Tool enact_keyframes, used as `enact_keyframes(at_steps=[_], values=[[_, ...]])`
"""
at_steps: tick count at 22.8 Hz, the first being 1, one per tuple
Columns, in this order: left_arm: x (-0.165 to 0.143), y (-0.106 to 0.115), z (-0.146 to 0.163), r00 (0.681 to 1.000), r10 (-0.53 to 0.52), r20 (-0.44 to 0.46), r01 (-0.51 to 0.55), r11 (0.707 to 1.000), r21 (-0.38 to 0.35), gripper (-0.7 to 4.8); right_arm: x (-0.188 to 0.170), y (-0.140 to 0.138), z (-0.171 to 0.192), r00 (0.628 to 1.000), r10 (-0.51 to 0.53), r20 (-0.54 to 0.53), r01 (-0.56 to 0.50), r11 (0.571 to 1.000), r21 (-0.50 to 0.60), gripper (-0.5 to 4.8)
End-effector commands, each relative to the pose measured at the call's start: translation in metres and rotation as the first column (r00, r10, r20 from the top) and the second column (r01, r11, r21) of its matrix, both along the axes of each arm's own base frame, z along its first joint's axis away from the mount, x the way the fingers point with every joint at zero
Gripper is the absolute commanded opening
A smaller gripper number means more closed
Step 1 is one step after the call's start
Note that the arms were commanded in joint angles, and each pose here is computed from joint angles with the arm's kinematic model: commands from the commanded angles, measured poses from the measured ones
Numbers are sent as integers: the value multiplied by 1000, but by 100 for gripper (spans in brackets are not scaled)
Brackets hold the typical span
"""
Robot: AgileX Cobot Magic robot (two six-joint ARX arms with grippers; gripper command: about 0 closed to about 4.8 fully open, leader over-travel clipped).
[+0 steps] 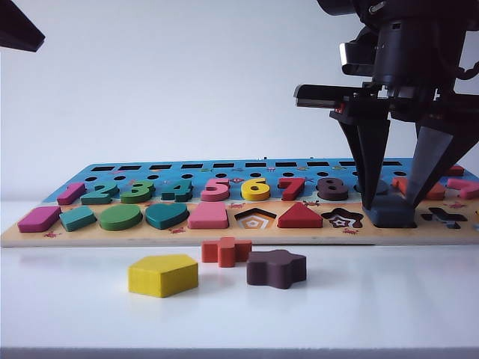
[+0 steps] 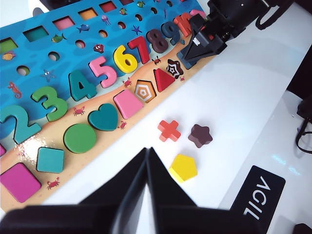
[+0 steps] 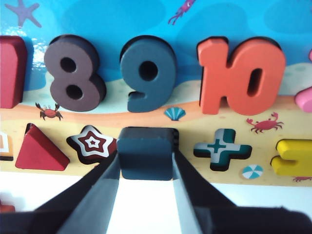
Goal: Insert the cube into the slot.
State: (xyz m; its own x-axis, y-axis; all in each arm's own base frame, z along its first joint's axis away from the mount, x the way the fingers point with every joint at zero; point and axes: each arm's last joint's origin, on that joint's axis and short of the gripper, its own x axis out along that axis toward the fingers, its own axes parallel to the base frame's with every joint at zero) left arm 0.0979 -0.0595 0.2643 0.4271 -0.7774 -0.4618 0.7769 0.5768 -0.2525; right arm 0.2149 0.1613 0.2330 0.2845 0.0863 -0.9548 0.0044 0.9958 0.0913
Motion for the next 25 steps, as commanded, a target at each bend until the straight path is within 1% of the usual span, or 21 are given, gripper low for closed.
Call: enact_keyframes(at_steps=[1, 25], values=[[0, 0, 3, 1000, -9, 23, 9, 1000, -11, 9, 1, 1, 1, 1000, -4, 13, 4, 1000, 8, -4], [0, 0, 3, 1000, -9, 23, 9, 1000, -11, 9, 1, 0, 1, 1000, -11, 20, 11, 1000, -15, -5]])
